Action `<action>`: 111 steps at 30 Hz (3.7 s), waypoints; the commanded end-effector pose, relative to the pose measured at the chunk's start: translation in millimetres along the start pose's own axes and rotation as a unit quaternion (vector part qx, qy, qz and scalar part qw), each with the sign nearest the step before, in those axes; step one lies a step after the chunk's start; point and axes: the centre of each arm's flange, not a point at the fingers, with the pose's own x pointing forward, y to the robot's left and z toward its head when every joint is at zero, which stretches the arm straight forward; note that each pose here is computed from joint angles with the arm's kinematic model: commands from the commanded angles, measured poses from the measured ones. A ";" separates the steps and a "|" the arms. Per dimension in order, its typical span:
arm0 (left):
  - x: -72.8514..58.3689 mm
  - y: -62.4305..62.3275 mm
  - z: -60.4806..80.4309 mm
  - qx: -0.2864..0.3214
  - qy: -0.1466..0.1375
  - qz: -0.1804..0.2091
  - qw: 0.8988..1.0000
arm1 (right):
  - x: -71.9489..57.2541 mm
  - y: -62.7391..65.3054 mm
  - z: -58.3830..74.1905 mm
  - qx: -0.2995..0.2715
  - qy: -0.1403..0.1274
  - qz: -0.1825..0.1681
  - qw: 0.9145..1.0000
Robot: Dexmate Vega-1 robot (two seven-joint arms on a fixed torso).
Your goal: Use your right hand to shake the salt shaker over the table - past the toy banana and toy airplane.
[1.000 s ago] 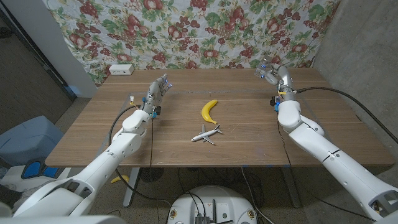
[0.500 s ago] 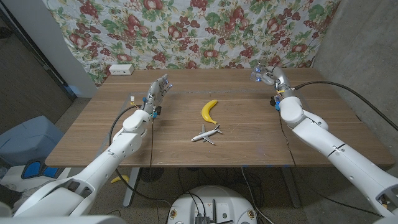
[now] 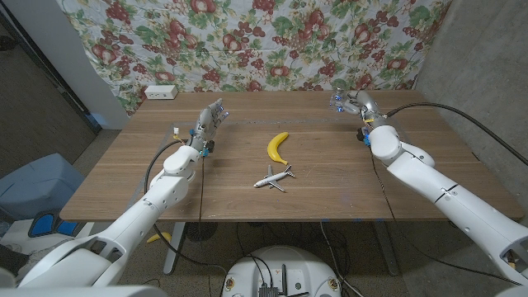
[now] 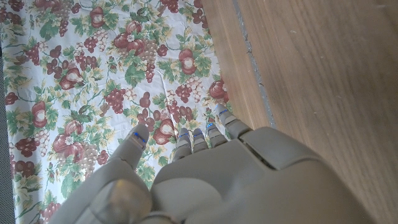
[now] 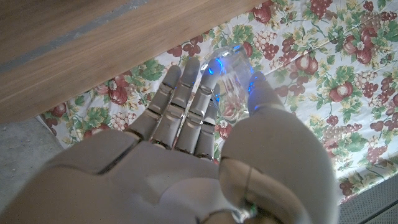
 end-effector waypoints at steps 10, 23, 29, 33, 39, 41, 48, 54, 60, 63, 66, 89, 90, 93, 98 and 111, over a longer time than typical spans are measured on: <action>-1.9 -2.1 -0.4 0.001 0.002 0.000 1.000 | 4.1 13.7 -10.5 -0.029 0.023 0.019 0.999; -3.5 -4.9 0.9 0.004 0.002 -0.001 1.000 | 1.7 18.5 -17.1 -0.035 0.032 0.021 0.999; -4.2 -5.3 1.1 0.004 0.002 -0.001 1.000 | 1.7 20.4 -19.4 -0.039 0.035 0.022 0.998; -4.4 -5.4 1.4 0.005 0.002 -0.001 1.000 | 2.3 22.5 -22.0 -0.042 0.039 0.022 0.998; -4.3 -5.4 1.9 0.005 0.002 -0.001 1.000 | 3.7 25.7 -25.6 -0.042 0.046 0.024 0.998; -4.0 -5.3 2.0 0.006 0.002 -0.001 1.000 | 4.4 26.8 -26.5 -0.044 0.047 0.026 0.998; -3.1 -5.2 1.7 0.004 0.003 -0.001 1.000 | 6.6 31.8 -31.0 -0.047 0.055 0.032 0.997; -2.0 -4.7 1.2 0.005 0.004 0.000 1.000 | 9.4 35.4 -34.2 -0.051 0.062 0.038 0.996; -1.6 -3.8 0.3 0.005 0.006 0.001 1.000 | 12.8 38.5 -36.9 -0.056 0.068 0.043 0.995; -1.3 -3.3 0.1 0.004 0.006 0.002 1.000 | 14.3 39.4 -37.7 -0.060 0.070 0.045 0.995; -1.0 -3.1 -0.3 0.004 0.007 0.002 1.000 | 15.7 40.6 -38.6 -0.063 0.074 0.046 0.994; 1.8 -2.6 -1.1 0.004 0.008 0.000 1.000 | 19.8 48.1 -49.2 -0.093 0.098 0.056 0.989; 1.8 -2.6 -1.2 0.004 0.009 0.000 1.000 | 20.2 48.3 -49.4 -0.095 0.100 0.057 0.989; 1.9 -2.1 -1.0 0.005 0.008 0.000 1.000 | 21.3 49.4 -49.8 -0.102 0.103 0.059 0.988; 2.4 -1.5 -0.8 0.004 0.008 0.000 1.000 | 23.0 51.2 -50.6 -0.109 0.108 0.063 0.986; 2.6 -0.9 -1.0 0.003 0.008 0.000 1.000 | 25.2 54.1 -50.3 -0.140 0.117 0.071 0.981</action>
